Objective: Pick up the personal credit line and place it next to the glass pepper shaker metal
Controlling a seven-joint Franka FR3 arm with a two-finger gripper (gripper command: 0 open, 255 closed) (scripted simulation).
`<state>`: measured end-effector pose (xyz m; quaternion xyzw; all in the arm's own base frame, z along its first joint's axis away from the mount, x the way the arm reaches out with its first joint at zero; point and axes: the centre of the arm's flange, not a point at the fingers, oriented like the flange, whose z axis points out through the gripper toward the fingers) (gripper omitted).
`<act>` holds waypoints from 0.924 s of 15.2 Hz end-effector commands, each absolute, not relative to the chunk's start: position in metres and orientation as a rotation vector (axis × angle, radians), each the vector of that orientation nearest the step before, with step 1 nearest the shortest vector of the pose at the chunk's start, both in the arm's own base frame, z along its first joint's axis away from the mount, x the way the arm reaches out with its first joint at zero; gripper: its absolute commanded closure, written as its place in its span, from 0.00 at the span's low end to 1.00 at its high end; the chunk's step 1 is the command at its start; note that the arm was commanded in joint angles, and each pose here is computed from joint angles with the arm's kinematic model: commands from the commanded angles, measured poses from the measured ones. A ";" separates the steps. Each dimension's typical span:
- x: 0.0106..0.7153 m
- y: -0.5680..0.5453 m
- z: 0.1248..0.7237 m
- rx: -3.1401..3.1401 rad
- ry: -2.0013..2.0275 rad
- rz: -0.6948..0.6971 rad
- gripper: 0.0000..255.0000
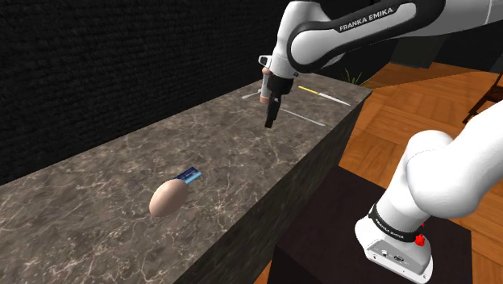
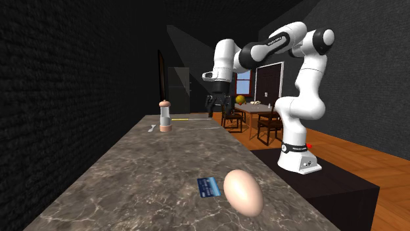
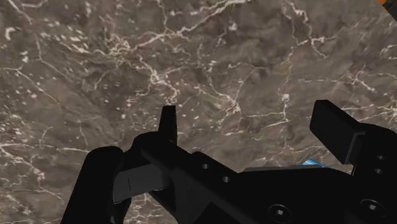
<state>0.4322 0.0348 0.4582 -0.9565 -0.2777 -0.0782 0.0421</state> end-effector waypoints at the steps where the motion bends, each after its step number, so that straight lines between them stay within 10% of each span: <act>1: 0.447 0.045 0.448 -2.863 -0.956 -0.276 0.00; 14: 0.530 0.148 0.383 -2.376 -1.526 -0.458 0.00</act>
